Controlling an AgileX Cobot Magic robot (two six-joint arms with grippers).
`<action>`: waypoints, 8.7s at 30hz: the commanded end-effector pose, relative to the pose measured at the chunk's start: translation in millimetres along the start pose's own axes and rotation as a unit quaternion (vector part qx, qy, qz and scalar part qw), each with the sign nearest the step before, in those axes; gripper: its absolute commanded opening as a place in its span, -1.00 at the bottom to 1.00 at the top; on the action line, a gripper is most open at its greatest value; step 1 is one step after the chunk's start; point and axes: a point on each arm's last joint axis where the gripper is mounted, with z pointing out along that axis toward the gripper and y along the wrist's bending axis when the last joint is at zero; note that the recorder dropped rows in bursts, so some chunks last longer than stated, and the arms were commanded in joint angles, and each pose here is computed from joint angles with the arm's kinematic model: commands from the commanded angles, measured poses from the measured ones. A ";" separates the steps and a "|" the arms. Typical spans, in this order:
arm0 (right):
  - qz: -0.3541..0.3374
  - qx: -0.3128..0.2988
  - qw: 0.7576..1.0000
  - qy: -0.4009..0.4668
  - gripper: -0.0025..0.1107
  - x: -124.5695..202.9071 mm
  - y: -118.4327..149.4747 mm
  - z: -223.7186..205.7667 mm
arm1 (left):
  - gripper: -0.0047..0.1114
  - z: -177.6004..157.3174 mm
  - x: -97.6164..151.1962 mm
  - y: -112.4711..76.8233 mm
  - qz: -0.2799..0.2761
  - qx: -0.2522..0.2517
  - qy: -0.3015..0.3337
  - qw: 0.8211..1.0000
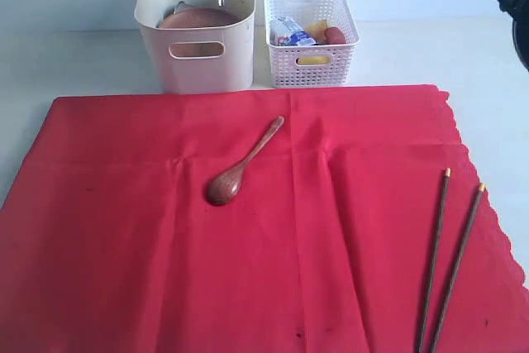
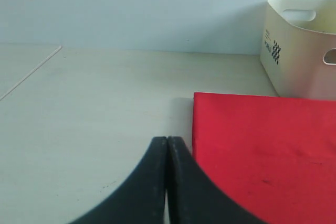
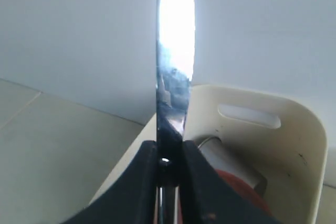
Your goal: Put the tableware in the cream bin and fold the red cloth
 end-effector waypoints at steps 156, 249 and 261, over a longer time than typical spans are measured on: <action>-0.540 -0.141 0.588 0.585 -0.14 242.9 -44.8 -242.2 | -0.90 -0.3 -0.7 -0.4 -0.005 0.003 -0.006 1.000; -0.654 -0.085 0.752 0.002 -0.96 -7.2 44.9 -117.5 | -0.90 -0.3 -0.7 -0.4 -0.005 0.003 -0.006 1.000; -0.627 -0.149 0.764 -0.006 -0.96 16.5 64.1 -64.3 | -0.90 -0.3 -0.7 -0.4 -0.005 0.003 -0.006 1.000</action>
